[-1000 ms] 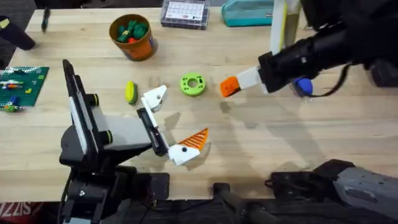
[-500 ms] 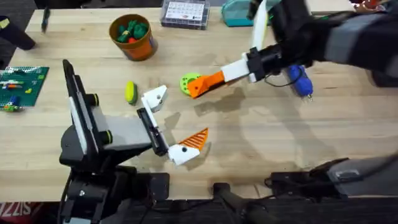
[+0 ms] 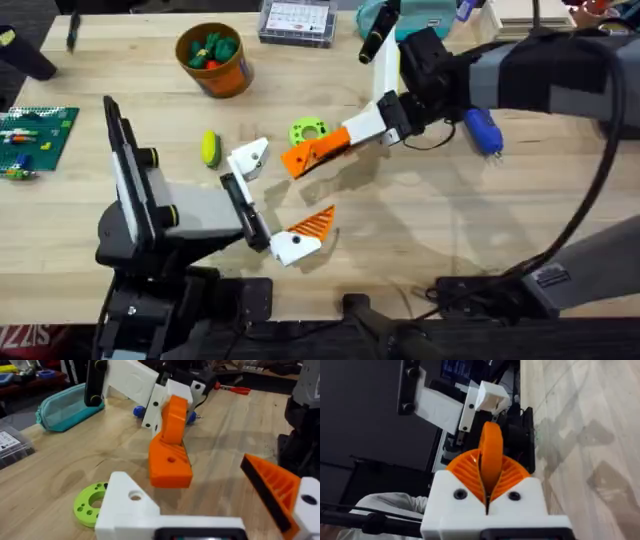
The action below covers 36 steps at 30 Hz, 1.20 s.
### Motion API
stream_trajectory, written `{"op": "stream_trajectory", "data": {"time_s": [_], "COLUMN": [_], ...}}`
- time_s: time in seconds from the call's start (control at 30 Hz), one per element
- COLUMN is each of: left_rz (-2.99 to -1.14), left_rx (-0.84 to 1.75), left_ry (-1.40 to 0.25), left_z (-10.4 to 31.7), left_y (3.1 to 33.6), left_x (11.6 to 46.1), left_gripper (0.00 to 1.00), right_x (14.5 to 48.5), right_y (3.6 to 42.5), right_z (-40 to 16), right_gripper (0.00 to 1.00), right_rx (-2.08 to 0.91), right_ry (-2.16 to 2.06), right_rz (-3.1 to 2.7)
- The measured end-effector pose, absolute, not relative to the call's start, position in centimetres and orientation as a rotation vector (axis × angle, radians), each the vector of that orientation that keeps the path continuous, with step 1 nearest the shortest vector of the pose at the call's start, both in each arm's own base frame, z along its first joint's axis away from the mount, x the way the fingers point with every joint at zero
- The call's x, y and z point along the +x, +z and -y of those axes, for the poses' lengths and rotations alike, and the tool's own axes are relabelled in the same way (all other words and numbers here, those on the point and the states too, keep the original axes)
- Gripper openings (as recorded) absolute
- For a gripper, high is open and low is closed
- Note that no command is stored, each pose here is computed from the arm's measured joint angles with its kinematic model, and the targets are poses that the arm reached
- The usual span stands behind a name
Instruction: Pick up the gripper from the table and insert it into the empty holder that is missing its gripper. Then pick up a screw, insert it into the mounting hole, and use the screwdriver to tighten it. Finally, clean up the table by picking up the vegetable and placing it into the bucket.
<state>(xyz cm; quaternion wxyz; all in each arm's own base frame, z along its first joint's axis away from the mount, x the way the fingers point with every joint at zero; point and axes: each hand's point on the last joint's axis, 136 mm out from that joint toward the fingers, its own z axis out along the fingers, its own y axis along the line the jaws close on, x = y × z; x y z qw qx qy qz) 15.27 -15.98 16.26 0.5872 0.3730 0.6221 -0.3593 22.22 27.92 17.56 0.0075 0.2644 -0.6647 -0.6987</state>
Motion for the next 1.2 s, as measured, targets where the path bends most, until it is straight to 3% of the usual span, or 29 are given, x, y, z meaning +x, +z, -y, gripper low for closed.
{"op": "stream_trajectory", "data": {"time_s": [0.6,1.2], "left_rz": [-1.452,-1.452], "left_rx": [0.867,0.867], "left_ry": [-0.840,-0.840], "left_z": [16.0,16.0], "left_y": [16.3,16.3], "left_x": [15.3,15.3], "left_gripper": [0.995,0.995], "right_x": [22.2,22.4], "right_y": [18.4,18.6], "right_z": [-29.7,-29.9], "right_gripper": [0.006,0.006], "right_rx": [0.917,0.807], "right_ry": [-2.192,-2.145], "right_rz": [2.023,2.021]}}
